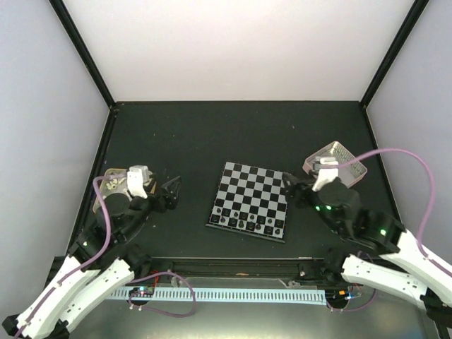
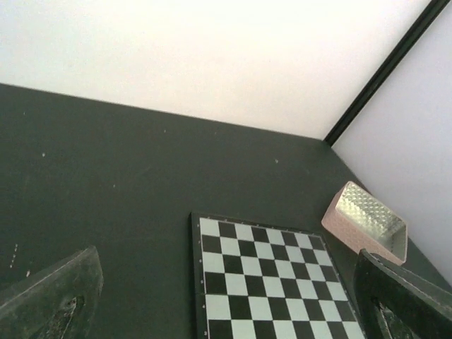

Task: Set up the chess pieces on the board
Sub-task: Reset both arms

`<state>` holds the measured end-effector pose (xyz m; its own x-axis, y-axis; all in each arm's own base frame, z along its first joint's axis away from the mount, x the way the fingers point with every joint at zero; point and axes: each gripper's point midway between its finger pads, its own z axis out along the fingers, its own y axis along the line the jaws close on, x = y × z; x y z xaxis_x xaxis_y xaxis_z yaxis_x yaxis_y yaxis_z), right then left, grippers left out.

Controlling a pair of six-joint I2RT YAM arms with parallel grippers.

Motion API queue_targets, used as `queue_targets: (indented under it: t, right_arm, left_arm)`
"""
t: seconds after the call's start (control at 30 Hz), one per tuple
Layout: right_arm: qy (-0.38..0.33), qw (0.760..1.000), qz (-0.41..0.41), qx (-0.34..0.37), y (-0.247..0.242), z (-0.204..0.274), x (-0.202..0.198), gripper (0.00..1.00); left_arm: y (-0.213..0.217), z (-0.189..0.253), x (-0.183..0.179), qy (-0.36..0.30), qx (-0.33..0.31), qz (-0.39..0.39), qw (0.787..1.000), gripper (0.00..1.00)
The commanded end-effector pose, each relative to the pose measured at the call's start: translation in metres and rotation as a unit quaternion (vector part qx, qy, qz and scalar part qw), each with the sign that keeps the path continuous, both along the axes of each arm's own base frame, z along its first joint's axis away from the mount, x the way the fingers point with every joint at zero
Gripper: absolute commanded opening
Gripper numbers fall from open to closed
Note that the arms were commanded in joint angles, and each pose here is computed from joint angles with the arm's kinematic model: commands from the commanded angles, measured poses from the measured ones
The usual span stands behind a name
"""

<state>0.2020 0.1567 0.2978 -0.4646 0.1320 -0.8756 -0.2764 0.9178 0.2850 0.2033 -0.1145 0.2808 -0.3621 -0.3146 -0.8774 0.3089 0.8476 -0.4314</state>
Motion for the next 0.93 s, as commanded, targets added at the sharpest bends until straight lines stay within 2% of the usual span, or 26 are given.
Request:
queue_targets:
  t: [0.0,0.1,0.43,0.7,0.9]
  right_arm:
    - [-0.028,0.997,-0.069,-0.029,-0.057,0.005,-0.009,0.90]
    - [-0.026,0.994,-0.107,-0.008,-0.087,0.009,-0.019,1.00]
    - [-0.062,0.985,-0.164,0.006,-0.144,0.030,-0.038,1.00]
    - [-0.089,0.979,-0.178,0.036,-0.167,0.044,-0.047,1.00]
    - [-0.101,0.976,-0.184,0.054,-0.171,0.046,-0.049,1.00]
  left_arm:
    - [0.014,0.033,-0.016,-0.043,0.012,-0.005,0.999,0.99]
    - [0.023,0.046,-0.024,-0.060,0.015,0.001,0.998,0.99]
    - [0.054,0.080,-0.052,-0.114,0.031,0.021,0.993,0.99]
    - [0.072,0.098,-0.062,-0.135,0.035,0.044,0.989,0.99]
    - [0.071,0.096,-0.059,-0.127,0.022,0.049,0.991,0.99]
